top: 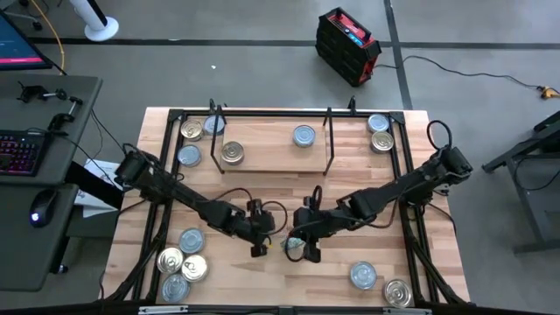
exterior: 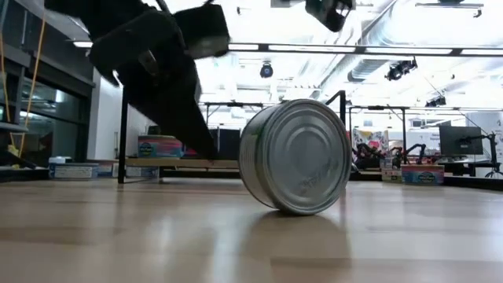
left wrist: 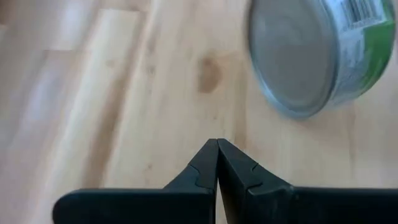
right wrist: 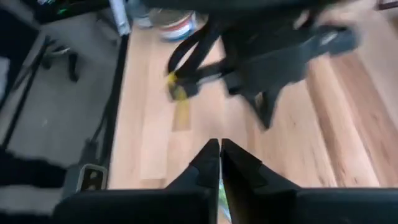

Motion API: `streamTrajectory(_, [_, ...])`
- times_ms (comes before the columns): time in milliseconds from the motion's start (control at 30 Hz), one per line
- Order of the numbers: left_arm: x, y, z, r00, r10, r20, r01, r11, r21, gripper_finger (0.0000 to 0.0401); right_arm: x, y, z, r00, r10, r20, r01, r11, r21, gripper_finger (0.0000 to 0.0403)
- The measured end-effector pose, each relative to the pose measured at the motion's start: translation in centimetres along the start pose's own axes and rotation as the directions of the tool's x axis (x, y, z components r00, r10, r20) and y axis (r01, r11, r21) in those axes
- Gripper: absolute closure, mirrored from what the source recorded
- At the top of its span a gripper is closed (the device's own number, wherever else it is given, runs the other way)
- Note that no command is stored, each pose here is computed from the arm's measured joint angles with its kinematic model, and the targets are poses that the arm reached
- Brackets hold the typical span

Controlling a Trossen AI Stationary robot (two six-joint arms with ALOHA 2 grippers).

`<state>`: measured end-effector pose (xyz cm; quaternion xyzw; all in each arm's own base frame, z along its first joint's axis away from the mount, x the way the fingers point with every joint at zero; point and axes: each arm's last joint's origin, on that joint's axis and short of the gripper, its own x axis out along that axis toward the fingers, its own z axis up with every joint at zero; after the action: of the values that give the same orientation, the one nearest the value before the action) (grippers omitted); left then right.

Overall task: Stack canned seafood by type on shelf
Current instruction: Stack the green tuna can on top of the other green tuna can on the shelf

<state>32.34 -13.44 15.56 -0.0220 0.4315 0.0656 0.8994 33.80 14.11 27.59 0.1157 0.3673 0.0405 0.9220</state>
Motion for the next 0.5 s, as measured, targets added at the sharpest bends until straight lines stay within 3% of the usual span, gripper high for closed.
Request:
streamTrajectory(133, [-2.5,0.0,0.4,0.999,0.035,0.032,-0.032,0.996,-0.081,0.0401,0.4,-0.5,0.6,0.991,0.044,-0.126,-0.054,0.995,-0.079,0.0338])
streamTrajectory(300, [-4.8,-1.7,0.3,0.988,0.060,0.143,-0.023,0.968,-0.249,0.0401,2.4,-0.5,0.4,0.958,0.083,-0.276,-0.148,0.964,-0.221,0.0228])
streamTrajectory(500, [-7.2,-4.1,-0.5,0.968,0.041,0.246,0.063,0.913,-0.402,0.0401,4.4,-0.2,-0.4,0.932,0.041,-0.360,-0.204,0.880,-0.428,0.0129])
